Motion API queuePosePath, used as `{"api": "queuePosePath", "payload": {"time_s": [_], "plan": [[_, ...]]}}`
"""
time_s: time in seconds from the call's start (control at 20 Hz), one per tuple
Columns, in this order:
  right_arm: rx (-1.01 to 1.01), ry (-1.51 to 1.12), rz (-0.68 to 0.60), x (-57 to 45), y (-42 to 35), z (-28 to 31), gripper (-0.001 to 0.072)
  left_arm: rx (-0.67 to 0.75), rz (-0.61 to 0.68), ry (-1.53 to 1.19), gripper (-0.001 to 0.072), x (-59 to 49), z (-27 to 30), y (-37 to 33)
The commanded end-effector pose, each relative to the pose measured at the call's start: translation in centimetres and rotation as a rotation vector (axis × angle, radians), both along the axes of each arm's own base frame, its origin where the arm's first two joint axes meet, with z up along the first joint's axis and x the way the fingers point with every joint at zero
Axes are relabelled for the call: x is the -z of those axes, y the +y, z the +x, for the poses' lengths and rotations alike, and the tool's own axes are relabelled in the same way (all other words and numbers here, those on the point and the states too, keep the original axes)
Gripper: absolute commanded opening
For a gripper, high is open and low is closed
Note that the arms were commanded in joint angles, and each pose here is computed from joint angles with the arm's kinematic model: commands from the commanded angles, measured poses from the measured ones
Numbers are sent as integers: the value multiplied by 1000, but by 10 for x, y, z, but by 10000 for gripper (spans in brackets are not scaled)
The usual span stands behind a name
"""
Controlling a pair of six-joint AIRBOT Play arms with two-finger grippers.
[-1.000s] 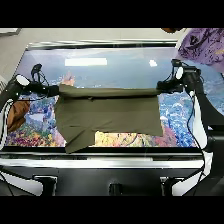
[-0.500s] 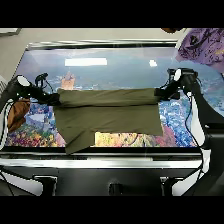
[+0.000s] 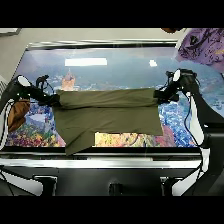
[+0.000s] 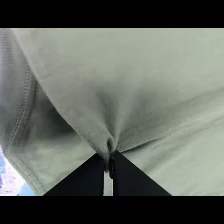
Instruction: Fold the clothes and pants, and hang the long-sleeved shirts on hangers.
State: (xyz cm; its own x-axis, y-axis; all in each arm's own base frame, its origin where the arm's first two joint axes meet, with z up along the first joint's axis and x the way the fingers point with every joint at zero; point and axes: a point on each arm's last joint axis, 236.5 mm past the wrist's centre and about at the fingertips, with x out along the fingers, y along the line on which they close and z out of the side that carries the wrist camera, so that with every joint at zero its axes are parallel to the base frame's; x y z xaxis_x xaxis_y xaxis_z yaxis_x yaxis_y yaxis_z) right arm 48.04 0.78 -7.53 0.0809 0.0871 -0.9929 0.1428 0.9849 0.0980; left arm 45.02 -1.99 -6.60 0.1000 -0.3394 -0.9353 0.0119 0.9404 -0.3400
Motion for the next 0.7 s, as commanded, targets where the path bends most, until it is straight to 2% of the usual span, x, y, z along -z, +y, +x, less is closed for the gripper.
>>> {"api": "queuePosePath", "payload": {"time_s": [0.0, 0.05, 0.1, 0.15, 0.25, 0.3, 0.4, 0.55, 0.65], "plan": [[-2, 42, 27, 0, 7, -10, 221, 1, -1, 3, 34, 1, 0, -1], [-2, 53, 39, 0, 10, -12, 255, 1, -1, 3, 105, 1, 0, -1], [0, 58, 52, 0, 13, -13, 303, 0, -1, 3, 225, 1, 0, -1], [1, 62, 70, -1, 17, -14, 323, -11, -3, 6, 350, 0, 0, -1], [2, 72, 99, -5, 24, -18, 324, -37, -3, 6, 527, -3, 1, 2], [-7, 67, 99, -10, 23, -18, 327, -64, -3, -4, 558, -10, 2, 7], [-64, 49, 79, -29, 15, -24, 477, -116, -1, -34, 558, -32, 3, 24], [-19, -57, 80, -77, -20, -22, 495, -179, 6, -63, 558, -73, -18, 57], [16, -107, 173, -98, -37, -32, 494, -291, -9, -43, 558, -80, -54, 80]]}}
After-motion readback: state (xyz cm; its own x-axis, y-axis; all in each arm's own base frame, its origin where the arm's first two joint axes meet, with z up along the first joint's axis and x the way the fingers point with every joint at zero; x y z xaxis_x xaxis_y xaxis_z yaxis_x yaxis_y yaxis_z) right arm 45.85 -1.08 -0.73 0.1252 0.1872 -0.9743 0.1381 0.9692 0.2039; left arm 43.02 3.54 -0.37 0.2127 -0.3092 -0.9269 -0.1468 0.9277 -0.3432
